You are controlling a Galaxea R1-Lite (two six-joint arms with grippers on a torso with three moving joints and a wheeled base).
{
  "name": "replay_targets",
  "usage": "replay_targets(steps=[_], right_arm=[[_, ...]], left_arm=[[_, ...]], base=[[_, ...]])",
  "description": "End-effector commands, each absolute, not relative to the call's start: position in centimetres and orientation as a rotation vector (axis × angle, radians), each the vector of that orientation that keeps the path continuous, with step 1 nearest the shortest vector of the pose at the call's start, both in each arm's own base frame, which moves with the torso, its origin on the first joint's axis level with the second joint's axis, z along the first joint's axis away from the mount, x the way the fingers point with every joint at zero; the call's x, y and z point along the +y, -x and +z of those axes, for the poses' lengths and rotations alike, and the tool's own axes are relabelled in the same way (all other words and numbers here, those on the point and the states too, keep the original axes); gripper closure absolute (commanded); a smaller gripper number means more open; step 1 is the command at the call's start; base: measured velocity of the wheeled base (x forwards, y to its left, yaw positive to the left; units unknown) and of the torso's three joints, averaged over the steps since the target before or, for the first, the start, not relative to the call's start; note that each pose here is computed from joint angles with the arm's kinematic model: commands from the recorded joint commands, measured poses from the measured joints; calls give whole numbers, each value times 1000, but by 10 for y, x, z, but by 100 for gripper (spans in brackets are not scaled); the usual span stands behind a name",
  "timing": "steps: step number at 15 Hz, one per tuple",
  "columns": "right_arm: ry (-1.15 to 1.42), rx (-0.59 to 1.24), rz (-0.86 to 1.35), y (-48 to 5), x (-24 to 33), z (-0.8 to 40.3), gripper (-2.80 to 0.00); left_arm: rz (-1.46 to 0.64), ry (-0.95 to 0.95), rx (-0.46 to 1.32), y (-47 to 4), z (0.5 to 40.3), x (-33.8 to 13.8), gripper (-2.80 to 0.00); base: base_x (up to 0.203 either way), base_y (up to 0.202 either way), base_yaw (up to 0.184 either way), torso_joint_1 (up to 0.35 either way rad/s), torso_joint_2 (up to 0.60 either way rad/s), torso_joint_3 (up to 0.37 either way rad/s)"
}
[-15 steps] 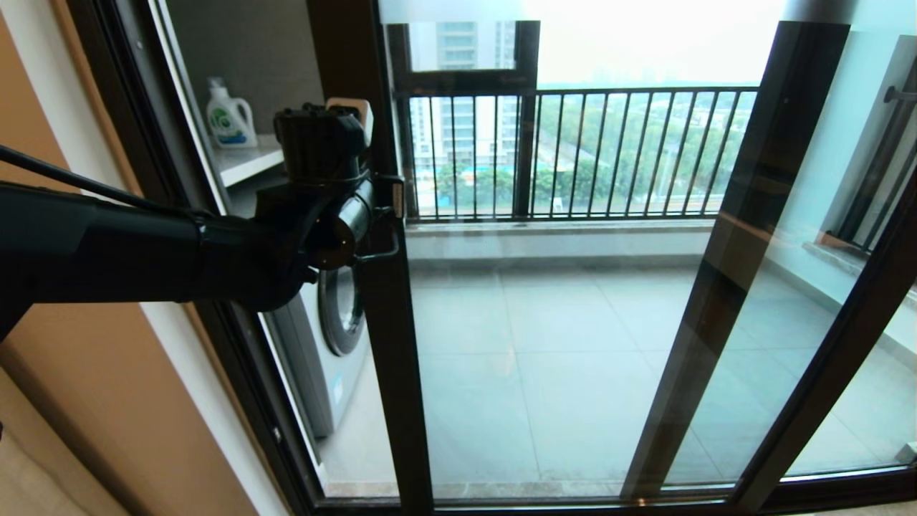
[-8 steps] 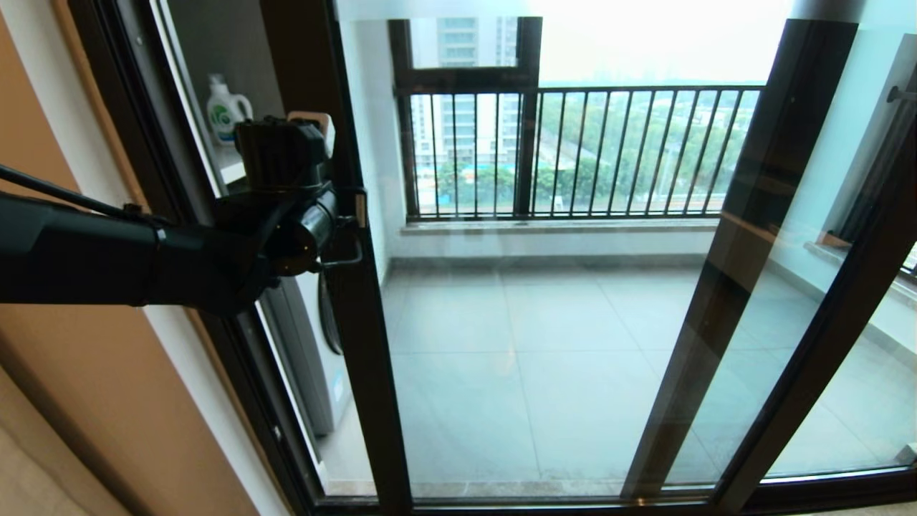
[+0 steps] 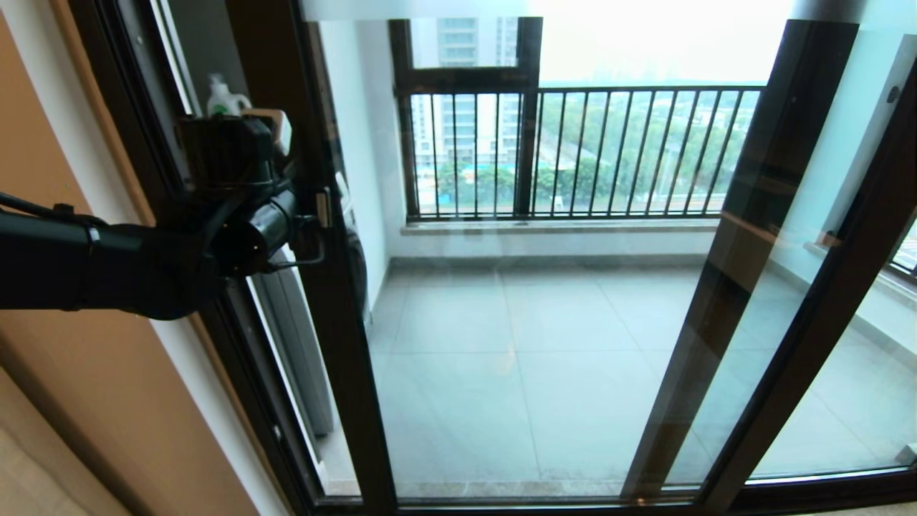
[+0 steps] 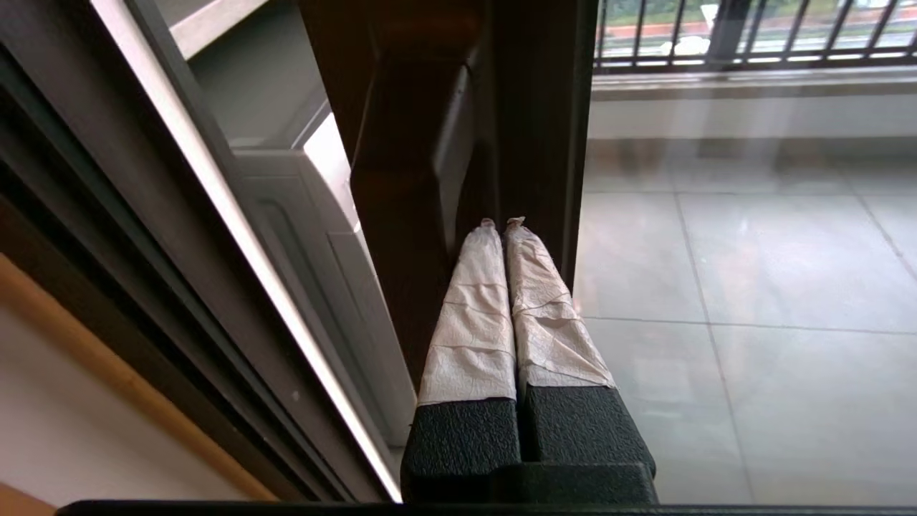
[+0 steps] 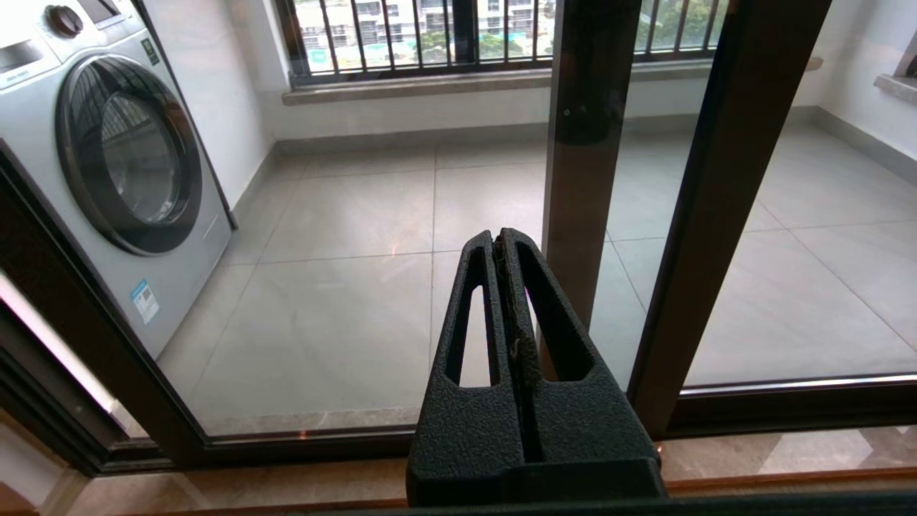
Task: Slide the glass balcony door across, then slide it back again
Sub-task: Close the slid door
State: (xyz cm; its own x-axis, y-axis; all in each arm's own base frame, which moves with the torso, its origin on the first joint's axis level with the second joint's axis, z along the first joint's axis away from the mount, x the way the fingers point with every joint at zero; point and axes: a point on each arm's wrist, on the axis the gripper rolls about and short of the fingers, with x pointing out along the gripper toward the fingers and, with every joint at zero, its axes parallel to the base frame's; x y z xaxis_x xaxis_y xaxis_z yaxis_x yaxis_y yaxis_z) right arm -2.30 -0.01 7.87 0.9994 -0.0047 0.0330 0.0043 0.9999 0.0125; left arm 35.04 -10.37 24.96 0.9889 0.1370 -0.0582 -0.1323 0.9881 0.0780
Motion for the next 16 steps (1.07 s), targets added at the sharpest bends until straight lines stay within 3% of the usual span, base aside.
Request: replay_targets(steps=[1,7,16], right_arm=[[-12,-20,-4,22,0,75,0],[-12,-20,-4,22,0,75,0],[-12,-20,-4,22,0,75,0]], left_arm=[[157,-70,56,-349,253,-92,0],[231,-67,70,-362,249,-43,0],[273,-62,71,-363,249,-13,0]], base=[[0,0,0,0,0,0],[0,0,0,0,0,0],[0,0,0,0,0,0]])
